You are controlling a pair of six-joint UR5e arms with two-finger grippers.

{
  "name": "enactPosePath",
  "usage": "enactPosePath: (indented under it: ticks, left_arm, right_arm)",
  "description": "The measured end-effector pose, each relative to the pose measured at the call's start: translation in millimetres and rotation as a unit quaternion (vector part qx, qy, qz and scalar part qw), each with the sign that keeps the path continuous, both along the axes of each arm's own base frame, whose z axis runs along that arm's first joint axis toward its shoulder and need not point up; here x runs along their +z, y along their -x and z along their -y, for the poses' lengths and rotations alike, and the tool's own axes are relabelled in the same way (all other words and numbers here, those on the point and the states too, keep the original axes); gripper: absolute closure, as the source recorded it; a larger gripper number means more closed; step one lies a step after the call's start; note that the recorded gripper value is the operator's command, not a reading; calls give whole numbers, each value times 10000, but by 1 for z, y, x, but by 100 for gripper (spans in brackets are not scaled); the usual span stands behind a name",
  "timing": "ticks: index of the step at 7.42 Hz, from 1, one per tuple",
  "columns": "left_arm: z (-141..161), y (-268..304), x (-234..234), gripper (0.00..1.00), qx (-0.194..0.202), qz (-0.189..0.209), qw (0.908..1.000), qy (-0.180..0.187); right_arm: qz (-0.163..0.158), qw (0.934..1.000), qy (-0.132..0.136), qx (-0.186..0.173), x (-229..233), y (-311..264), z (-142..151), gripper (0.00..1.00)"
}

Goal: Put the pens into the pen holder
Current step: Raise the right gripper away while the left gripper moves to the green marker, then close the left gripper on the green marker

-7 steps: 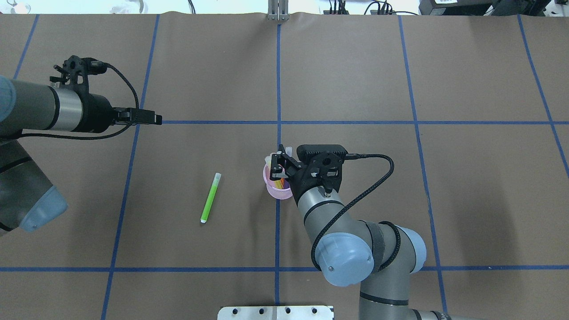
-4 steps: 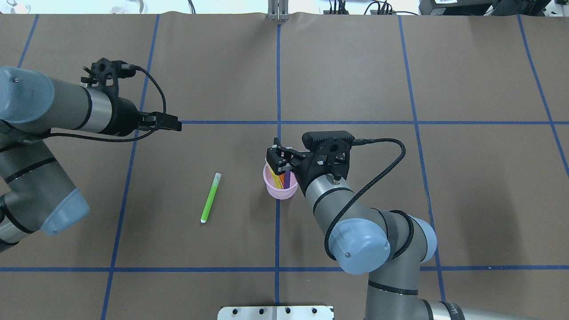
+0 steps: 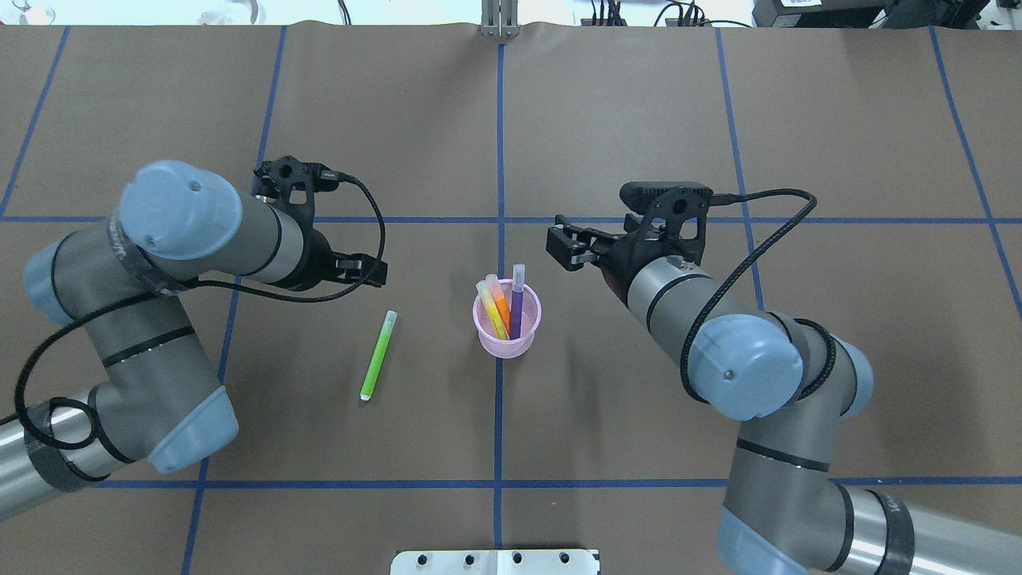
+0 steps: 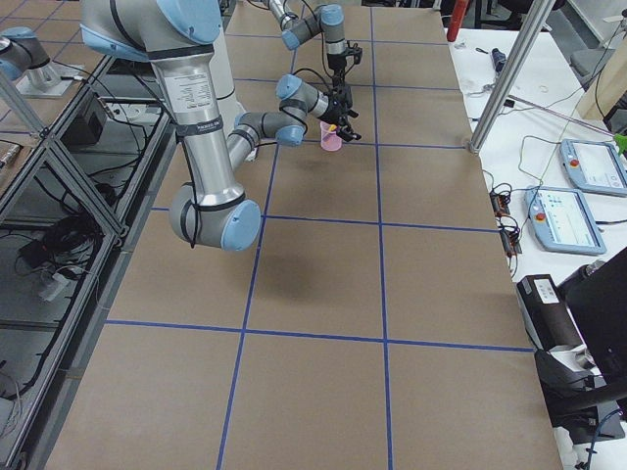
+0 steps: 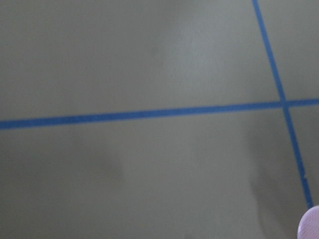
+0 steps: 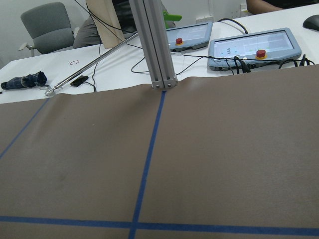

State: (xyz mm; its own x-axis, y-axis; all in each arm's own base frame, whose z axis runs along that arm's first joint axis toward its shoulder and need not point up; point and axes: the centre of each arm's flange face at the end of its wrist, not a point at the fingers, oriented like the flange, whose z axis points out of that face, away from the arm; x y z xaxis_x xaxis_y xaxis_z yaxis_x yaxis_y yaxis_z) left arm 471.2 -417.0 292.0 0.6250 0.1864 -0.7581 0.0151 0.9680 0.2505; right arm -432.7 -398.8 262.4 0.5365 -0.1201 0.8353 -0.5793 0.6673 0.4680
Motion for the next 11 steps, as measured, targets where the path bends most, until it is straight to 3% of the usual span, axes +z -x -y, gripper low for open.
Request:
enactPosePath:
  ticks: [2,4,8,11]
  left_arm:
    - [-12,-13,8,3,445,365,9979,-302]
    - [-21,-33,6,7,715,478,9955,-398]
    - [-19,-56,4,30,933,648,9924,-470]
    - [-15,-64,8,34,958,695,9920,-449]
  right_arm:
    - [-130,9998,38,-152,37,-33,15,0]
    - [-307,9994,41,-181,58,-47,18,0]
    - [-617,9976,88,-305,86,-58,18,0]
    - [-701,9969,110,-336,93,-59,17,0]
